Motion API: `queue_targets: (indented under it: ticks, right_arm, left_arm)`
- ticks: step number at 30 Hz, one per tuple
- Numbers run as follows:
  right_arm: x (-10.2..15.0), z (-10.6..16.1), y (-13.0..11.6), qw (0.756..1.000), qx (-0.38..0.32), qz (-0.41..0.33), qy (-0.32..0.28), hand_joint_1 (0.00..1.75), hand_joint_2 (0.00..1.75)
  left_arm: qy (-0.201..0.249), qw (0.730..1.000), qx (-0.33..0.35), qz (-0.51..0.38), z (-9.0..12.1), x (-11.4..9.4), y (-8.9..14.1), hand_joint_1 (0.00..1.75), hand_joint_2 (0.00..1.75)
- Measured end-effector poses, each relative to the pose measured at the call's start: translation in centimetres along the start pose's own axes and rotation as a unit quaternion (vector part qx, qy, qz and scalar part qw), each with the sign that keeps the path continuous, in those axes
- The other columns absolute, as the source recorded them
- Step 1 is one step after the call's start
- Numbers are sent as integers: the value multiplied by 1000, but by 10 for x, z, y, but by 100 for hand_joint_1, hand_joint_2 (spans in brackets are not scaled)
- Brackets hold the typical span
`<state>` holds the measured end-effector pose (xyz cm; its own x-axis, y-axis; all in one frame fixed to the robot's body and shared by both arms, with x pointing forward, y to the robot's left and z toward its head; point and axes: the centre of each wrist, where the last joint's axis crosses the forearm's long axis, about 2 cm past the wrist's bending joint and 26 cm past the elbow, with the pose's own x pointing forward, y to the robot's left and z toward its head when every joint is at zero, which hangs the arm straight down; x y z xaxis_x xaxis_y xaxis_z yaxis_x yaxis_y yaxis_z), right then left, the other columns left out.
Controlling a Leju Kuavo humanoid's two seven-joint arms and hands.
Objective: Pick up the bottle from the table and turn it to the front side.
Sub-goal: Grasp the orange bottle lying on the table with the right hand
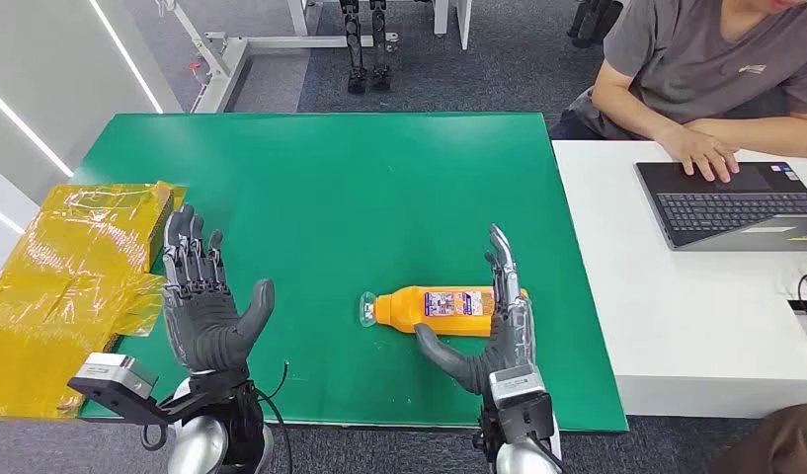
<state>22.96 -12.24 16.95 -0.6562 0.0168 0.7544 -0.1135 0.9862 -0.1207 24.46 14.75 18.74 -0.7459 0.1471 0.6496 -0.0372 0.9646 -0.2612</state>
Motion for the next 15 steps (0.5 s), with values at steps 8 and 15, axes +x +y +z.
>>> queue_targets:
  ticks: [8, 15]
  right_arm:
    - [-9, -19, -15, 972, 158, 170, -37, 0, 175]
    - [-38, -50, -42, 926, 287, 247, 1, 0, 175]
  left_arm:
    - [1, 1000, -10, 7, 1, -1, 0, 0, 175]
    - [2, 1000, -15, 9, 2, -2, 3, 0, 175]
